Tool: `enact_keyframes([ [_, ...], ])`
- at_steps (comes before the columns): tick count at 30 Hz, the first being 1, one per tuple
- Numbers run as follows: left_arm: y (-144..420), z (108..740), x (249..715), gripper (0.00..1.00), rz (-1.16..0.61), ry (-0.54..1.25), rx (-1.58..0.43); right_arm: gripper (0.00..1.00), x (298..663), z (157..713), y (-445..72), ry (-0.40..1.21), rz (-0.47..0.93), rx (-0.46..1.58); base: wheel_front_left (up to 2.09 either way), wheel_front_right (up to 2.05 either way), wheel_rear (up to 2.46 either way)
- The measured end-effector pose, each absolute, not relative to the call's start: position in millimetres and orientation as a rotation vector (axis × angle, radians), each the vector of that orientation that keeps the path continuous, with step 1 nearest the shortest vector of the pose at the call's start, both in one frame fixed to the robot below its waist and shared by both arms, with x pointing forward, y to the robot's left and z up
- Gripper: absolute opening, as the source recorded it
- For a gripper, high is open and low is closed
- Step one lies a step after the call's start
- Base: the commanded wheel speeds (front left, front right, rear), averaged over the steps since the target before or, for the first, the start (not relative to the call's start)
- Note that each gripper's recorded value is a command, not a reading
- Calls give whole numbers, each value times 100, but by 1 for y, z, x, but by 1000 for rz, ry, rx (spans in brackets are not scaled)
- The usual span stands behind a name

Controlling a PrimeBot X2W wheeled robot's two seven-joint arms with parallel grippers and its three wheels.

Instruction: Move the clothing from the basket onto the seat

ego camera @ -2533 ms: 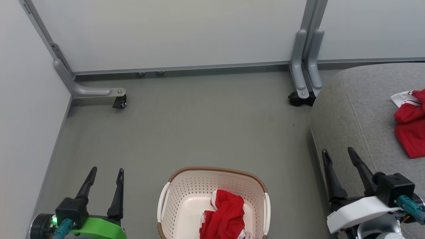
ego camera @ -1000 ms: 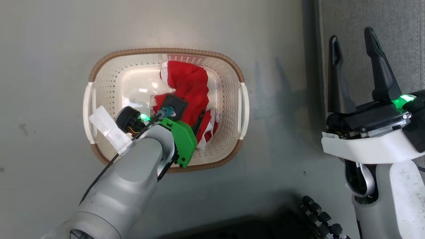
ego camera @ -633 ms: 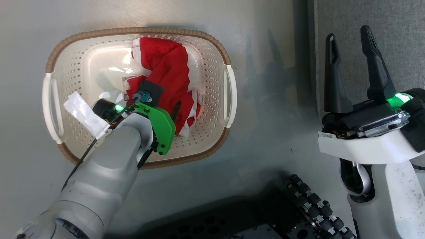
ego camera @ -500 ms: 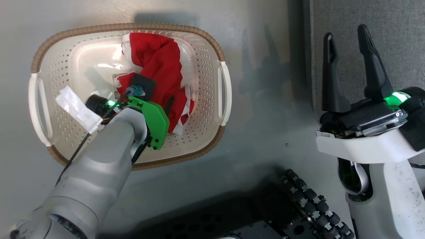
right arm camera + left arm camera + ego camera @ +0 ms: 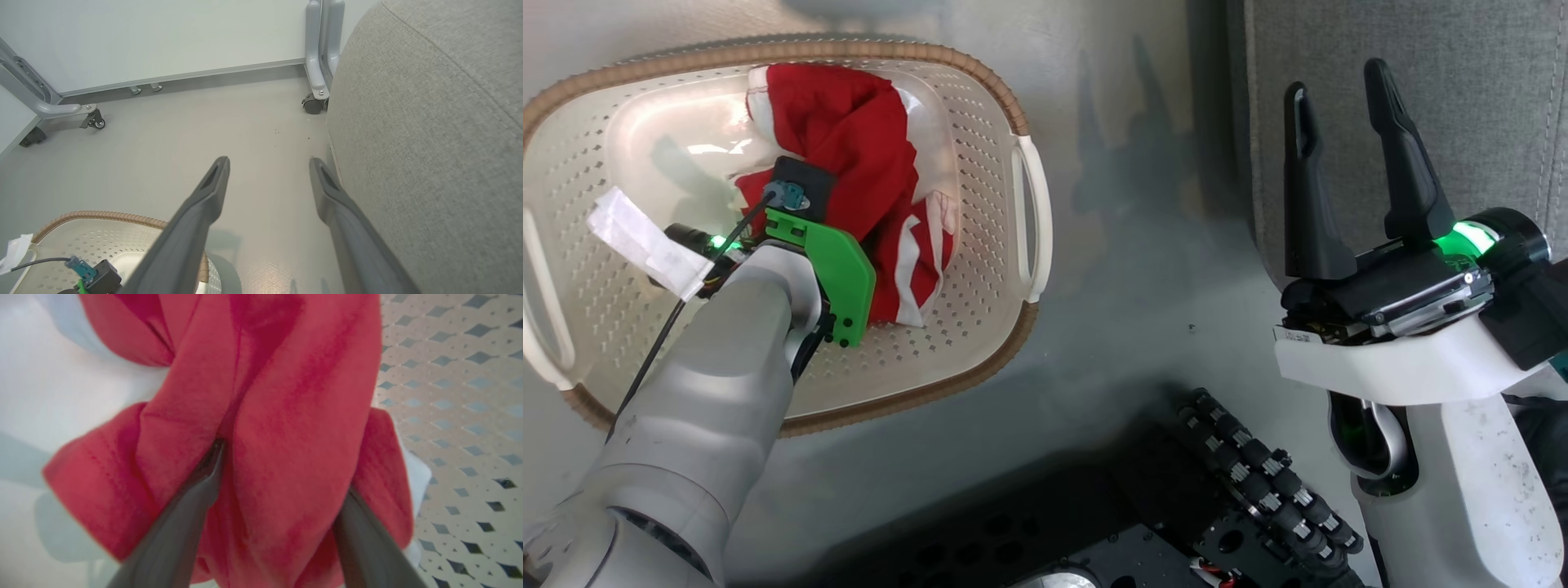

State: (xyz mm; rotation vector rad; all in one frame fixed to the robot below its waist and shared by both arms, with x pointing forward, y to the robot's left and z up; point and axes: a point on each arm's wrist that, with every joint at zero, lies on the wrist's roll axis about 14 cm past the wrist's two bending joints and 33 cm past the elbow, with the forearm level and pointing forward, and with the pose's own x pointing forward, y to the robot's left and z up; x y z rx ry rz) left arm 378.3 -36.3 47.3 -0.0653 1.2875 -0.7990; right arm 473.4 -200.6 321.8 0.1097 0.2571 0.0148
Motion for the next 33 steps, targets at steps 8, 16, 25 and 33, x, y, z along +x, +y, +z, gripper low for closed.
enact_keyframes([
  [8,-38,48,381,0,-794,1277,-40,100,473,325,-206,249,-1,106,0,0,0],
  [16,-48,80,410,0,-823,1089,-21,100,480,338,-201,209,24,85,0,0,0],
  [25,-54,139,429,0,-851,899,-34,100,482,368,-191,153,53,73,0,0,0],
  [33,-47,218,452,0,-789,694,-127,100,475,399,-181,126,76,70,0,0,0],
])
